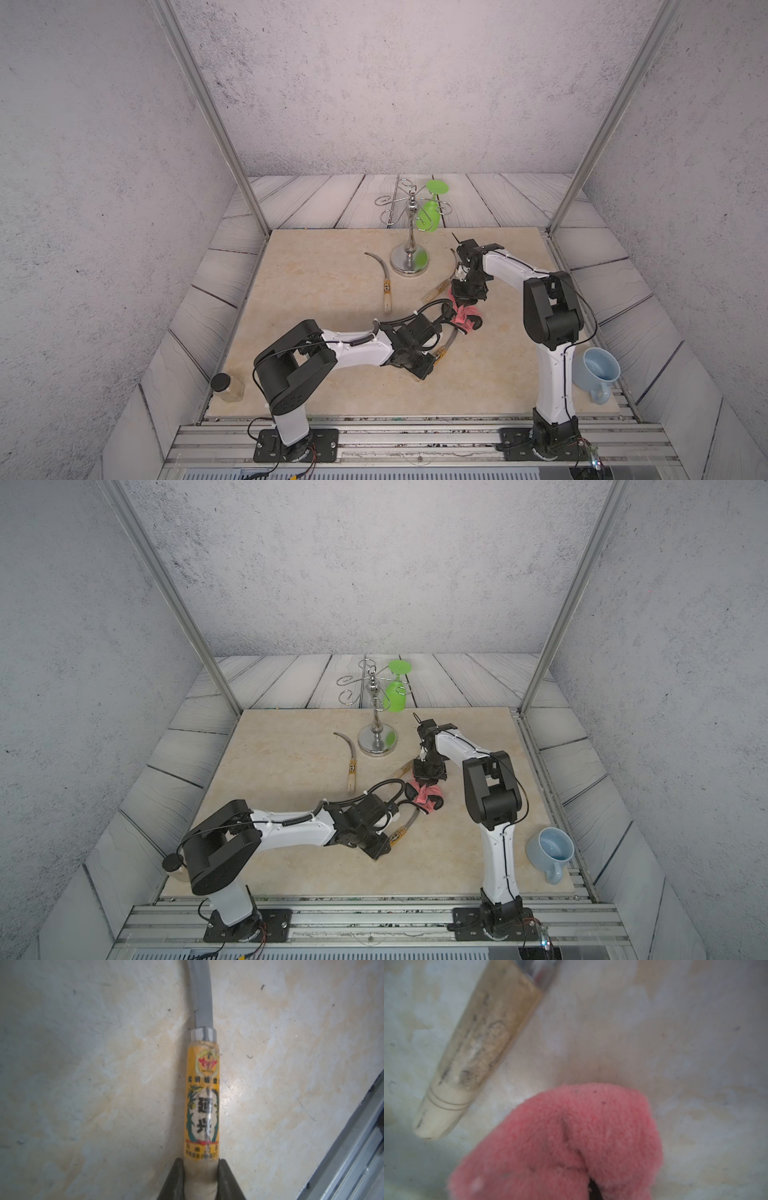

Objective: Wipe small sickles with rags
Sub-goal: Wipe the small sickle at the center of the board, then pick up the small sickle from the center of the board.

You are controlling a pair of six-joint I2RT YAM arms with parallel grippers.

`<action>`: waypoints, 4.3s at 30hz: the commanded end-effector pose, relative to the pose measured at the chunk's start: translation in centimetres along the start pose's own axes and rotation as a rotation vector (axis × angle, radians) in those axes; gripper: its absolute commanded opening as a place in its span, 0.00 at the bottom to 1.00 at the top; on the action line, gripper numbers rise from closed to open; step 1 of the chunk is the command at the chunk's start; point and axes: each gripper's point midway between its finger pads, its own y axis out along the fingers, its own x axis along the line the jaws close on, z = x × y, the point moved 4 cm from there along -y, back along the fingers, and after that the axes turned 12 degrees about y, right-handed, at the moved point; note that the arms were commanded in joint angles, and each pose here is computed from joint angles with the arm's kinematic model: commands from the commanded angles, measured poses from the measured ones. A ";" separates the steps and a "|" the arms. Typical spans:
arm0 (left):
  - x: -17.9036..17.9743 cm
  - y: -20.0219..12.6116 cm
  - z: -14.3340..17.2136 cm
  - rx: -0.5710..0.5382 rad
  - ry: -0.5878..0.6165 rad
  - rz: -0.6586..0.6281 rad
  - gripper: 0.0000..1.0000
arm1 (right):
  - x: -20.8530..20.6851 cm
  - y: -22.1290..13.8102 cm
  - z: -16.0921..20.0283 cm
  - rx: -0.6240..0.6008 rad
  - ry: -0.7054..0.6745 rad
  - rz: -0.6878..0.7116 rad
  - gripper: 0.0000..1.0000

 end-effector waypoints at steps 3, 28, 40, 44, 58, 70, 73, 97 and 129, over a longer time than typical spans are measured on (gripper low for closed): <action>0.5 0.2 -0.1 0.014 0.003 -0.040 0.00 | -2.0 4.6 4.4 0.148 -0.046 0.100 0.15; 2.4 -0.7 -0.8 -0.029 -0.018 -0.108 0.00 | -3.5 5.6 15.8 0.189 -0.004 0.101 0.15; 3.1 -0.8 -1.2 -0.044 -0.030 -0.113 0.00 | -3.4 5.0 19.2 0.193 0.031 0.017 0.16; 3.1 -0.7 -1.2 -0.045 -0.031 -0.111 0.00 | -2.8 4.7 20.1 0.195 0.034 -0.047 0.16; 3.1 -0.8 -0.4 -0.031 -0.036 -0.110 0.00 | -2.3 -1.6 18.4 0.017 0.005 -0.053 0.16; 3.3 -0.8 0.2 0.043 -0.002 -0.120 0.29 | -5.4 -9.9 14.5 -0.235 0.077 -0.023 0.17; 3.3 -0.3 -0.1 0.061 -0.004 -0.118 0.35 | -5.9 -11.0 14.3 -0.261 0.083 -0.045 0.17; 4.3 2.4 -2.1 0.138 -0.016 -0.160 0.05 | -7.2 -12.3 13.0 -0.317 0.076 -0.133 0.18; 1.9 -18.9 -11.3 -0.876 -0.236 0.742 0.00 | 1.1 -23.3 12.1 -0.430 -0.301 -0.954 0.17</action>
